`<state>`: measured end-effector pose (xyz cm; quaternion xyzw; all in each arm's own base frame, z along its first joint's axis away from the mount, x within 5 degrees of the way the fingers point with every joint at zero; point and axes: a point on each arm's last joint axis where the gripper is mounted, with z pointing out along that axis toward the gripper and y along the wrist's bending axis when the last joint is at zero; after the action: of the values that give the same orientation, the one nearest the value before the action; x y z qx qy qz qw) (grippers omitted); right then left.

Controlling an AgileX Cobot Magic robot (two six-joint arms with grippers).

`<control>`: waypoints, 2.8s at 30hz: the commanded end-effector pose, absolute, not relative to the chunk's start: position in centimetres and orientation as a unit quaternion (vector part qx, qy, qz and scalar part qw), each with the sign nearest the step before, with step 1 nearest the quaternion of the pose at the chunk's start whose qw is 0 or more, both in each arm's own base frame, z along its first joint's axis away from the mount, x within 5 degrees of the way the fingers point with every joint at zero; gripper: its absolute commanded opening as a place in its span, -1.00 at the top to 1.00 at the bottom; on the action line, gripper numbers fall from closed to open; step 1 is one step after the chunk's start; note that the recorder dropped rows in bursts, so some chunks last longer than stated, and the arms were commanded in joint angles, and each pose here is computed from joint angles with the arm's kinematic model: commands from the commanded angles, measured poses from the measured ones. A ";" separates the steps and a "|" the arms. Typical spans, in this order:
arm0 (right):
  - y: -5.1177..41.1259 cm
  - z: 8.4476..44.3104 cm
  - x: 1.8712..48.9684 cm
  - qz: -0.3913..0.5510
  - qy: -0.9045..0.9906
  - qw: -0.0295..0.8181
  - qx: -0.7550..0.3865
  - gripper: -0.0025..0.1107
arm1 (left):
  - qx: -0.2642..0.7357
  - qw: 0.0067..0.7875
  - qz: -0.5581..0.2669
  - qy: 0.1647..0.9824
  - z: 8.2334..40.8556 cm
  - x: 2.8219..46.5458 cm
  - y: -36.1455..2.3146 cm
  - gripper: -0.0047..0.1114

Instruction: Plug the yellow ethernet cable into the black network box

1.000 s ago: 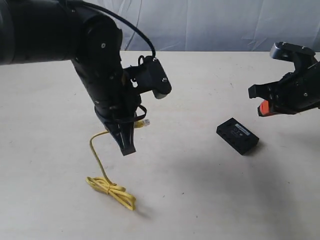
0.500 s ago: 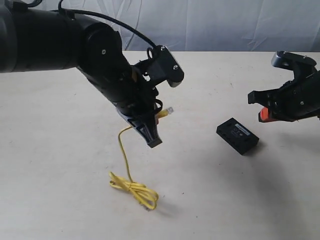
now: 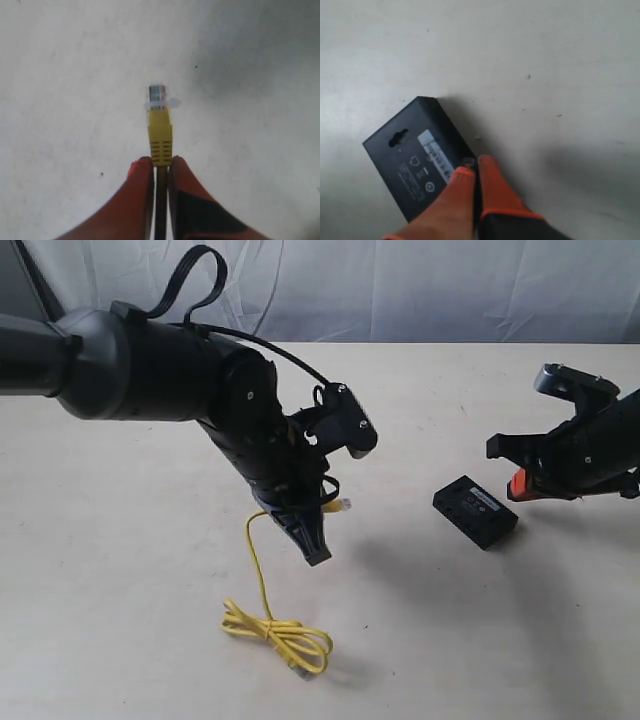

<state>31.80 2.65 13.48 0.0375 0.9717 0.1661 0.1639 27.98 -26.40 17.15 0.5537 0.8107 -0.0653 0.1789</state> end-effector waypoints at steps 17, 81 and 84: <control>3.4 13.2 31.8 0.209 0.965 0.156 0.009 0.96 | 0.556 0.203 -0.068 0.803 16.6 28.5 -26.9 0.92; 5.8 10.1 32.2 0.359 0.925 0.129 0.006 0.96 | 0.597 0.198 -0.071 0.774 13.0 29.0 -27.7 0.92; 6.0 10.3 32.2 0.373 0.919 0.131 0.006 0.96 | 0.581 0.224 -0.078 0.779 13.2 29.3 -28.0 0.92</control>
<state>32.16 5.89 10.15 0.0103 0.9232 0.3624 0.1275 29.10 -27.72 13.09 0.5975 0.7724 -0.0690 0.2042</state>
